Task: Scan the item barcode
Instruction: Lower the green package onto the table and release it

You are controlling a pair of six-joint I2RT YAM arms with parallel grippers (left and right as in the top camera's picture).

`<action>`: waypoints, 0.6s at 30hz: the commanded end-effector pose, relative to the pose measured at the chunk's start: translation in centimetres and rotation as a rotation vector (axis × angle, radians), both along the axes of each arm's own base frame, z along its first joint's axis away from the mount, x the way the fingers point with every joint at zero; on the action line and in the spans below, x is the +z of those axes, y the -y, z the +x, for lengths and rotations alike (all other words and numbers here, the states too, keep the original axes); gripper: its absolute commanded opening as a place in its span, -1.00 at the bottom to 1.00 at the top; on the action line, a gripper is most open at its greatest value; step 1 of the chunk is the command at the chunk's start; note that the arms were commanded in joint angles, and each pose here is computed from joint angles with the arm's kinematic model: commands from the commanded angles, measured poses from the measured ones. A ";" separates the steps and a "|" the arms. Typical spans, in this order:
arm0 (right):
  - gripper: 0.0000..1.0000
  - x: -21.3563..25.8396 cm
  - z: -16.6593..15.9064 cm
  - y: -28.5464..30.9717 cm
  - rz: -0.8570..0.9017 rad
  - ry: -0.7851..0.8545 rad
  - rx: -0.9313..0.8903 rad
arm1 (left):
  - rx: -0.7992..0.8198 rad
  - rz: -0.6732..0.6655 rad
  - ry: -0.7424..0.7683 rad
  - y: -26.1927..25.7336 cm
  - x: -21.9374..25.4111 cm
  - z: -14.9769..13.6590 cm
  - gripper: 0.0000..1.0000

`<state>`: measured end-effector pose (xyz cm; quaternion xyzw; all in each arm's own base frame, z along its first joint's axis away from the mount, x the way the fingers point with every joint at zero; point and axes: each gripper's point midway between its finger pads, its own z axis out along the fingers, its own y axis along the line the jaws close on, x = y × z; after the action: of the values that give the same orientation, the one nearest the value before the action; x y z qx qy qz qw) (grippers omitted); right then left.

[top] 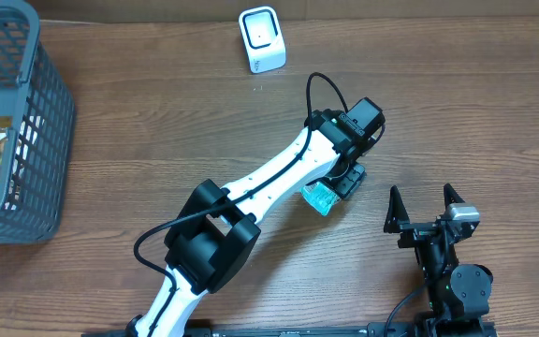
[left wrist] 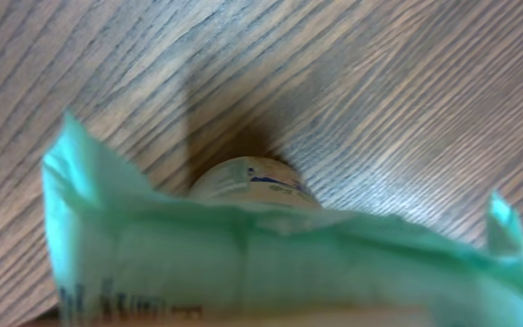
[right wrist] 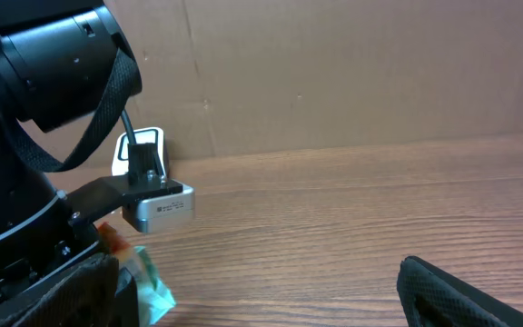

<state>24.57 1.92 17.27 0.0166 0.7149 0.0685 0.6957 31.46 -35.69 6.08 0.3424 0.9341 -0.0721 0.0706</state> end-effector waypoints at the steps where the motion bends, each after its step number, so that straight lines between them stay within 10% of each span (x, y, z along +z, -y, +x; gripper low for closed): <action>1: 1.00 -0.3 0.0 0.1 -0.004 0.001 -0.003 | -0.004 -0.021 -0.009 0.5 0.5 -0.4 0.55; 6: 1.00 -0.3 0.0 0.1 -0.004 0.001 -0.003 | -0.002 -0.031 0.007 0.6 1.4 -0.1 0.99; 18: 1.00 -0.3 0.0 0.1 -0.004 0.001 -0.003 | 0.002 -0.108 0.077 1.6 8.8 0.8 1.00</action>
<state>24.58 1.91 17.27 0.0168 0.7149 0.0684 0.6957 32.28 -36.74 11.82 0.3408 0.9307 -0.0905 0.0979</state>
